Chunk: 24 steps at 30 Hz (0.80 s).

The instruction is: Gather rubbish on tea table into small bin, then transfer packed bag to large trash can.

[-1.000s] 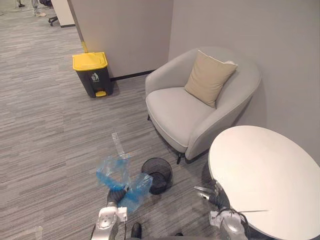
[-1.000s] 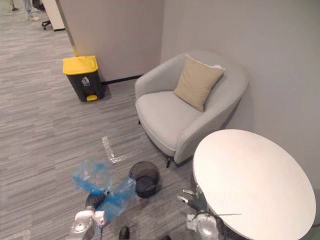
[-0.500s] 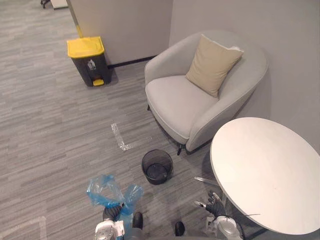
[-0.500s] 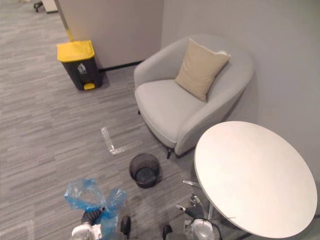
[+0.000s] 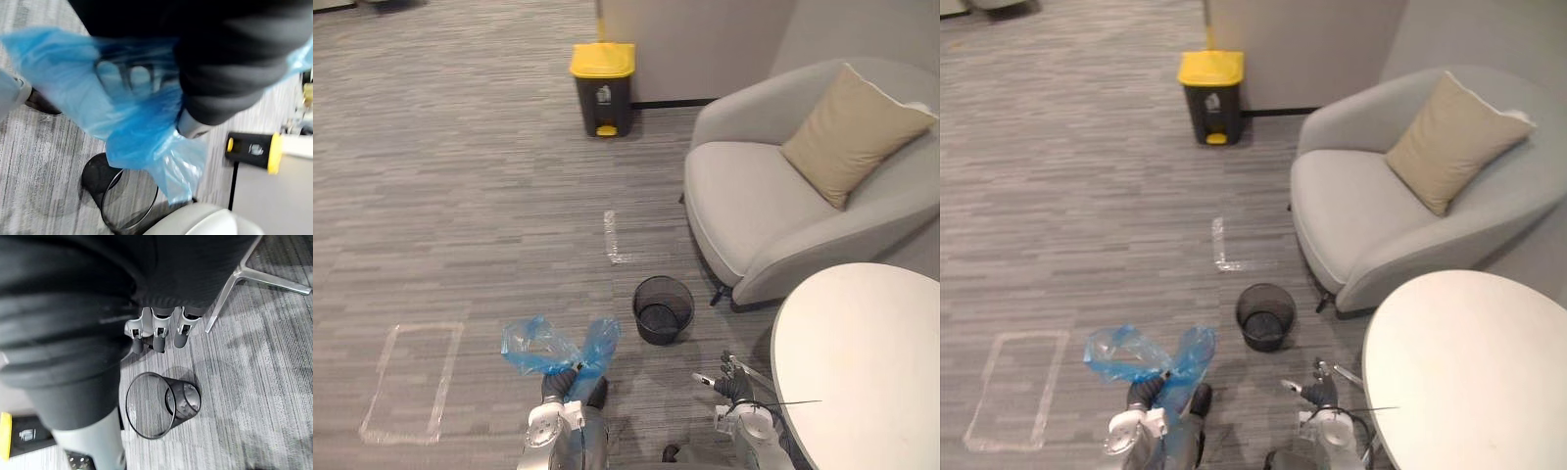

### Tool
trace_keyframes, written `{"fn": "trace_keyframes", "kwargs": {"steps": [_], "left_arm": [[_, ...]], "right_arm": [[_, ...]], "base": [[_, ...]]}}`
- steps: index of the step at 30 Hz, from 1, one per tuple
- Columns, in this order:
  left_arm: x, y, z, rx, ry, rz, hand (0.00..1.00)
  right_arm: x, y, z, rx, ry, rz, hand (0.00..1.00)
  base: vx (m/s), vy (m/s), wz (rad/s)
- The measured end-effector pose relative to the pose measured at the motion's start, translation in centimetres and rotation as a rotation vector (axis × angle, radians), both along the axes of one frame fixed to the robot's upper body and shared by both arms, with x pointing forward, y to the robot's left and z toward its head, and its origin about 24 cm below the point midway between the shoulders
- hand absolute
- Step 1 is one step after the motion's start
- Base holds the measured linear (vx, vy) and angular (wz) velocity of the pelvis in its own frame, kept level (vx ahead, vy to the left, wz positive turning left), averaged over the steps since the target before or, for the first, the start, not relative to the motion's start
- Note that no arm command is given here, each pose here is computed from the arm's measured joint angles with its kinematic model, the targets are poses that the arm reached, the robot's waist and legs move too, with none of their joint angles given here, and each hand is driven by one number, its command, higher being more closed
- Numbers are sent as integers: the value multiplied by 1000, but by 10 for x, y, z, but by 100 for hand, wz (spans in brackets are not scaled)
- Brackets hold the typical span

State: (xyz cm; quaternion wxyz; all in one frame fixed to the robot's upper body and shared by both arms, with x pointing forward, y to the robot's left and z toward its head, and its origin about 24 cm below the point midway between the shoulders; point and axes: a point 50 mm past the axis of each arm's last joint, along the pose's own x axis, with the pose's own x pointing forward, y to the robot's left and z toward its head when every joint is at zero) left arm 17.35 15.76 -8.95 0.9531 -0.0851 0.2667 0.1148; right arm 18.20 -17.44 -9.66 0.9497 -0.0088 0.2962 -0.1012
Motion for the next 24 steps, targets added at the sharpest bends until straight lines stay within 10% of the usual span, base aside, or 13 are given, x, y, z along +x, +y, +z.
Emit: {"fn": "trace_keyframes", "kwargs": {"steps": [24], "left_arm": [[-11, 30, -12, 93, 87, -14, 100]], "right_arm": [[-30, 15, -32, 91, 190, -59, 0]], "base": [[65, 108, 42]]}}
